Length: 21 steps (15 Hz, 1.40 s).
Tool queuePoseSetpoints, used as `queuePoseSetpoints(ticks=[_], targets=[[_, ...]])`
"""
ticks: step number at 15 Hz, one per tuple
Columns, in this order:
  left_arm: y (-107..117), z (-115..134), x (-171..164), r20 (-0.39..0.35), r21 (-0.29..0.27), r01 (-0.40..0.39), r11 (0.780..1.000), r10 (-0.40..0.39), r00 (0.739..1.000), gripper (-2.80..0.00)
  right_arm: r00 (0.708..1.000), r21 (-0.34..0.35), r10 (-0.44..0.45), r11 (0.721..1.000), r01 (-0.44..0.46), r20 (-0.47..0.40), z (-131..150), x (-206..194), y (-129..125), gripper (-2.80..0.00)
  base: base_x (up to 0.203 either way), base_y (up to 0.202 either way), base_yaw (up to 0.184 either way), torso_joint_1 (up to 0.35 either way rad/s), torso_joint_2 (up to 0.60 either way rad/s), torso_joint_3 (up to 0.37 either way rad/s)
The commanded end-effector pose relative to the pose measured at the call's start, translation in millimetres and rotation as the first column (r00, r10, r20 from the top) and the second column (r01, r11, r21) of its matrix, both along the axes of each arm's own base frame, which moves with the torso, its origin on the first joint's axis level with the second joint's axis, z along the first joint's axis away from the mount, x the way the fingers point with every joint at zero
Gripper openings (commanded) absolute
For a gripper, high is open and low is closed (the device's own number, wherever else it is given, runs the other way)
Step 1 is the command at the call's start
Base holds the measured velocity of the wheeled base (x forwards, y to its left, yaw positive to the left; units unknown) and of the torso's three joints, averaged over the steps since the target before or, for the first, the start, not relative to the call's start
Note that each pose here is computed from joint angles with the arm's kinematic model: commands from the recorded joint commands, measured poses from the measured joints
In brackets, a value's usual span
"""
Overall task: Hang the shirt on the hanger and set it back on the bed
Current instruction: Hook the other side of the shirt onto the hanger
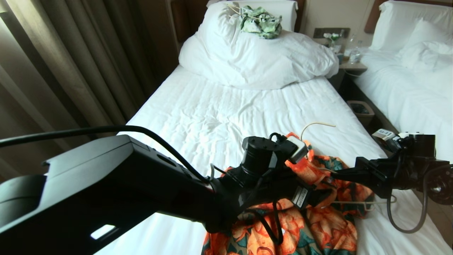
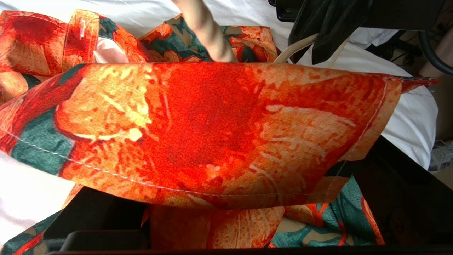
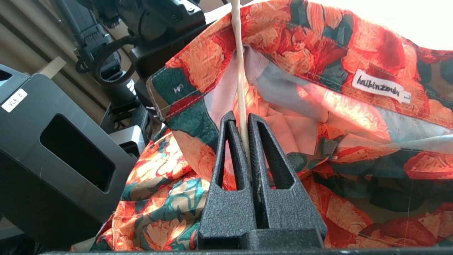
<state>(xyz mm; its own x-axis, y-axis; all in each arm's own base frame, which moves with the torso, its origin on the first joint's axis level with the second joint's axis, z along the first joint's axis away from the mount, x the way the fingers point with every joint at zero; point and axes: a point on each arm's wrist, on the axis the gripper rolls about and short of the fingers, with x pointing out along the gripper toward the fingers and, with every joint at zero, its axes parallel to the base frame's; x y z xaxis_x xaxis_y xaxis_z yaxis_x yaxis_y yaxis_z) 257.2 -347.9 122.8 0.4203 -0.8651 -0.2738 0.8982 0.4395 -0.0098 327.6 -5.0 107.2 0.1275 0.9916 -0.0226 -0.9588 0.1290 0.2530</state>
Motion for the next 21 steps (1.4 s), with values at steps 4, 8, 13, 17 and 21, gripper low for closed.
queuePoseSetpoints(ticks=[4,8,13,17,21], targets=[[-1,0,-5,0.009,-0.007,0.01,1.0,-0.009,1.0,-2.8,1.0,0.004,0.007,1.0,-0.007,0.002,-1,1,0,-2.8,0.0,0.0,0.0,0.0,0.0,0.0],[1,0,-9,0.007,0.002,0.001,1.0,-0.001,1.0,-2.8,1.0,0.003,0.003,1.0,-0.003,0.005,-1,2,-2,-2.8,0.0,0.0,0.0,0.0,0.0,0.0],[2,-2,-16,-0.001,0.014,0.014,1.0,-0.014,1.0,-2.8,1.0,0.004,0.003,1.0,-0.003,0.004,-1,2,-2,-2.8,0.0,0.0,0.0,0.0,0.0,0.0],[3,-7,-18,-0.005,0.019,0.016,1.0,-0.016,1.0,-2.8,1.0,0.003,0.001,1.0,-0.001,0.007,0,2,-2,-2.8,0.0,0.0,0.0,0.0,0.0,0.0],[1,-10,-23,0.002,0.019,0.015,1.0,-0.015,1.0,-2.8,1.0,0.004,0.004,1.0,-0.004,0.001,-1,2,-1,-2.8,0.0,0.0,0.0,0.0,0.0,0.0]])
